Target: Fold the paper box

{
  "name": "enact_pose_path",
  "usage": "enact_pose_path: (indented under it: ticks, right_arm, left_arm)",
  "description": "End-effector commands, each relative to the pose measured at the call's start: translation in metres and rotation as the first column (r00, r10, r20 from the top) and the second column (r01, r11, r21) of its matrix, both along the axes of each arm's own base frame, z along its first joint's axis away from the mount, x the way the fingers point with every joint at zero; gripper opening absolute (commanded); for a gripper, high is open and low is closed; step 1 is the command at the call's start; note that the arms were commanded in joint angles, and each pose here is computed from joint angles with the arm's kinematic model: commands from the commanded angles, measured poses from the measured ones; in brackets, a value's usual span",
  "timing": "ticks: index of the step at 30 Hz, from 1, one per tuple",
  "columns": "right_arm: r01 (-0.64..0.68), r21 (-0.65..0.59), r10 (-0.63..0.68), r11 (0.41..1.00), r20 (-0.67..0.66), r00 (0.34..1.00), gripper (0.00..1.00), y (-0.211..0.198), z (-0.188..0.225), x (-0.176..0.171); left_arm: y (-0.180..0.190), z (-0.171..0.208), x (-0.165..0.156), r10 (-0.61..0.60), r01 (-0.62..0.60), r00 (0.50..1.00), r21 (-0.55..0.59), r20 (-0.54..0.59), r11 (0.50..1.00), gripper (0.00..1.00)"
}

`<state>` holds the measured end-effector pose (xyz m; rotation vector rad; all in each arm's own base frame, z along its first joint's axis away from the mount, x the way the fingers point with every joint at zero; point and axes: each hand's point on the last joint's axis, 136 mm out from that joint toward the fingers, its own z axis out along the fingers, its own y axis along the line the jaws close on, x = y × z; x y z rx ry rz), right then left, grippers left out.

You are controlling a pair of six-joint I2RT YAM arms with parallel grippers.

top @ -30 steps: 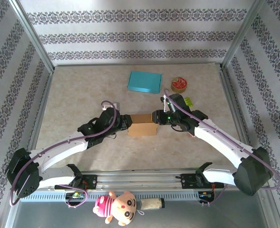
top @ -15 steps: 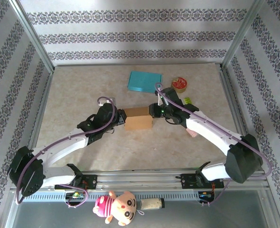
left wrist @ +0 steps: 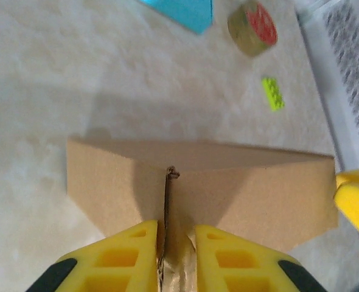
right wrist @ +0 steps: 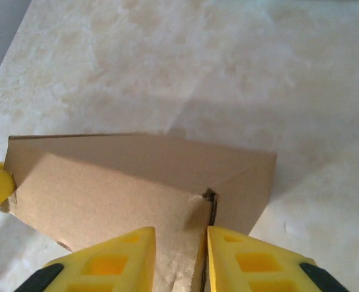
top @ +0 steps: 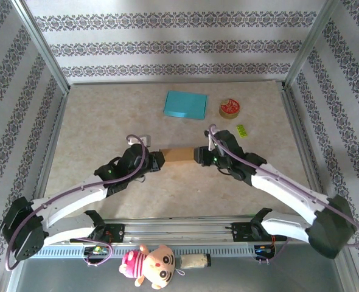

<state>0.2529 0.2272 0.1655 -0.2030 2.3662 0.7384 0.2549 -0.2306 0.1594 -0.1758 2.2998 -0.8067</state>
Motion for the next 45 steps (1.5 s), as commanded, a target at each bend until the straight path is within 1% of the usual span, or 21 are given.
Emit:
enact_pose_path:
  ticks: [1,3,4,8,10,12,15,19,23,24,26,27,30,33,35,38,41,45]
  right_arm:
    - [-0.047,0.006,0.047,0.999,-0.16,0.986,0.33,-0.006,-0.024,-0.045]
    - [-0.057,0.003,0.056,0.998,-0.162,0.985,0.39,-0.012,-0.021,-0.053]
    - [-0.064,0.01,0.065,0.998,-0.162,0.985,0.44,-0.013,-0.018,-0.056]
    - [-0.054,0.049,0.062,0.997,-0.17,0.983,0.58,-0.012,-0.009,-0.057]
    - [-0.034,0.022,0.037,0.999,-0.17,0.985,0.69,-0.016,-0.014,-0.052]
    - [-0.009,-0.044,0.001,0.999,-0.18,0.984,0.76,-0.024,-0.029,-0.044]
    - [-0.032,-0.095,0.011,0.995,-0.213,0.977,0.81,-0.025,-0.047,-0.035]
    - [-0.084,-0.092,0.056,0.992,-0.271,0.961,0.85,-0.011,-0.065,-0.027]
    - [-0.088,-0.097,0.047,0.991,-0.357,0.933,0.83,-0.002,-0.087,-0.023]
    - [-0.082,-0.093,0.042,0.992,-0.372,0.927,0.81,0.001,-0.091,-0.022]
    - [-0.071,-0.057,0.043,0.996,-0.39,0.92,0.74,0.008,-0.095,-0.022]
    - [-0.066,-0.032,0.048,0.997,-0.396,0.917,0.71,0.013,-0.095,-0.021]
    - [-0.036,0.011,0.037,0.999,-0.403,0.915,0.58,0.022,-0.094,-0.018]
    - [-0.031,0.02,0.036,0.999,-0.408,0.912,0.52,0.035,-0.091,-0.014]
    - [-0.025,0.027,0.033,0.999,-0.396,0.918,0.49,0.044,-0.084,-0.007]
    - [-0.009,0.031,0.02,0.999,-0.354,0.935,0.46,0.058,-0.077,0.011]
    - [0.035,0.03,-0.023,0.999,-0.32,0.947,0.46,0.073,-0.076,0.042]
    - [0.058,0.095,-0.026,0.994,-0.303,0.953,0.45,0.115,-0.073,0.088]
  left_arm:
    - [-0.004,-0.024,-0.042,-0.07,0.076,0.988,0.034,-0.14,0.997,0.28]
    - [-0.005,-0.022,-0.049,-0.085,0.089,0.986,0.028,-0.143,0.996,0.38]
    - [-0.004,-0.02,-0.051,-0.087,0.091,0.987,0.026,-0.136,0.995,0.43]
    - [0.002,-0.011,-0.046,-0.051,0.053,0.994,0.019,-0.095,0.998,0.55]
    - [0.002,-0.013,-0.042,-0.034,0.035,0.996,0.017,-0.082,0.999,0.63]
    - [0.002,-0.024,-0.039,-0.012,0.014,0.996,0.024,-0.092,1.0,0.67]
    - [-0.005,-0.043,-0.035,-0.001,0.005,0.992,0.031,-0.125,1.0,0.73]
    - [-0.019,-0.061,-0.024,0.014,-0.012,0.99,0.015,-0.137,1.0,0.76]
    - [-0.033,-0.075,-0.013,0.007,-0.006,0.988,0.009,-0.154,1.0,0.76]
    - [-0.036,-0.079,-0.012,0.002,0.0,0.987,0.012,-0.162,1.0,0.76]
    - [-0.042,-0.086,-0.009,-0.004,0.005,0.983,0.006,-0.182,1.0,0.73]
    - [-0.045,-0.09,-0.008,-0.002,0.002,0.981,-0.002,-0.194,1.0,0.7]
    - [-0.045,-0.099,-0.003,0.023,-0.031,0.973,-0.031,-0.228,0.999,0.57]
    - [-0.038,-0.101,0.004,0.047,-0.066,0.968,-0.069,-0.246,0.995,0.48]
    - [-0.03,-0.099,0.012,0.058,-0.078,0.969,-0.074,-0.24,0.994,0.44]
    - [-0.009,-0.096,0.03,0.092,-0.101,0.971,-0.032,-0.22,0.994,0.44]
    - [0.023,-0.097,0.054,0.155,-0.155,0.968,0.015,-0.198,0.988,0.44]
    - [0.07,-0.09,0.092,0.242,-0.232,0.961,0.086,-0.136,0.969,0.44]
